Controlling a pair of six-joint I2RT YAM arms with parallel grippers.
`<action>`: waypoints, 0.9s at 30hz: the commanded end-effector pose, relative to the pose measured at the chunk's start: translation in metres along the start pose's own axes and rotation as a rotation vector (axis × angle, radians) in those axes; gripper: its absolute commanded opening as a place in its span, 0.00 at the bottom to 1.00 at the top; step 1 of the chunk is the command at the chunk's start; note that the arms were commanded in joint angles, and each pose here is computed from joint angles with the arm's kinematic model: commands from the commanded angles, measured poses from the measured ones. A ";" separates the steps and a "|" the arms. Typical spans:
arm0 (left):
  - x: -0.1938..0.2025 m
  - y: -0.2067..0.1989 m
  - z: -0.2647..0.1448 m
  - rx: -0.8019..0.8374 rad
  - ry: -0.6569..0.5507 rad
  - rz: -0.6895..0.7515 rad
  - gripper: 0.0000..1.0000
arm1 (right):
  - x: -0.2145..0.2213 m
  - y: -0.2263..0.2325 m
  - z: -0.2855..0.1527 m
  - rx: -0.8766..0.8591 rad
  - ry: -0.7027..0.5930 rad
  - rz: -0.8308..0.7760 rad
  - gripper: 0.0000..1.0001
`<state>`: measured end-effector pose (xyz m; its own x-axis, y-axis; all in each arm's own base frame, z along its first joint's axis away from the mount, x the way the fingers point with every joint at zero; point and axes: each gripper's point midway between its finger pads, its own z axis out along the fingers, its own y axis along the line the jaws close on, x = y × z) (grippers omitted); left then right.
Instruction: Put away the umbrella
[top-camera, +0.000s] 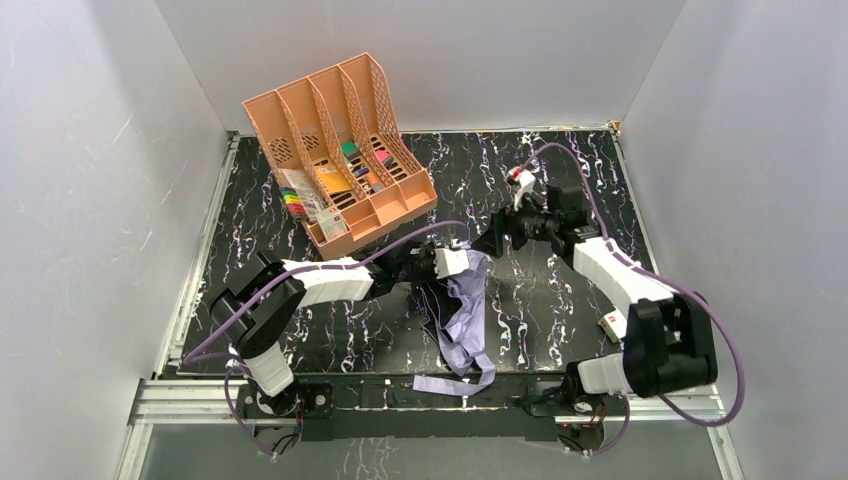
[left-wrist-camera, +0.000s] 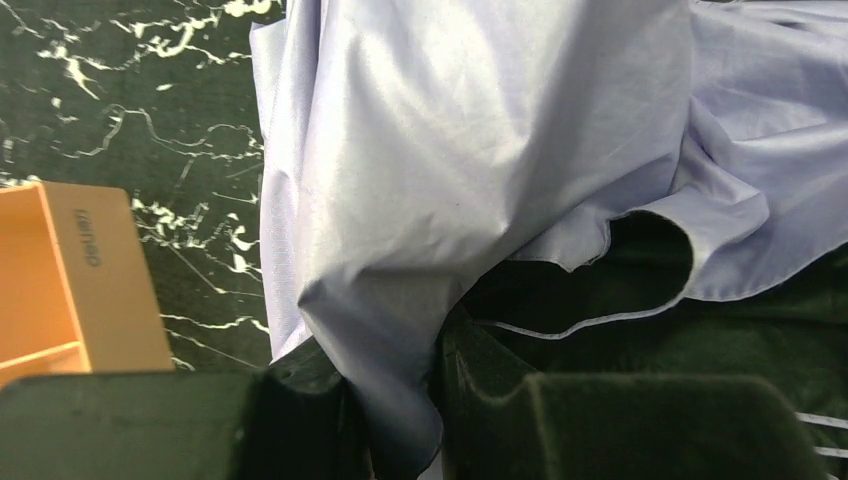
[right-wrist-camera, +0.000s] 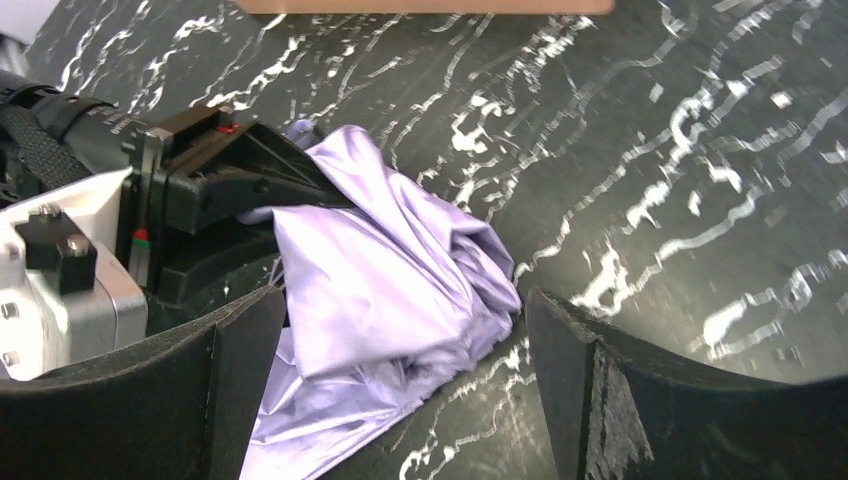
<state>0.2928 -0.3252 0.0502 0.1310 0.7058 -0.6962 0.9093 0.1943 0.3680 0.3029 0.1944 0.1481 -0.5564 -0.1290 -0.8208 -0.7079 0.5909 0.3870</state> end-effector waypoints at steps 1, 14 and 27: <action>0.011 0.018 -0.001 -0.082 0.028 0.156 0.00 | -0.019 0.028 0.017 -0.193 0.032 -0.142 0.99; 0.019 0.013 0.003 -0.074 0.030 0.213 0.00 | 0.019 0.013 0.052 -0.209 0.287 -0.187 0.99; 0.029 0.019 0.002 -0.127 0.062 0.207 0.00 | 0.085 0.009 0.057 -0.179 0.497 -0.092 0.97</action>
<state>0.3113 -0.3214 0.0529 0.3189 0.7223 -0.6137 0.8156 0.1206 0.5658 0.2926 0.2431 0.0813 -0.5425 -0.5032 -0.6727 -0.8370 0.3925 0.3814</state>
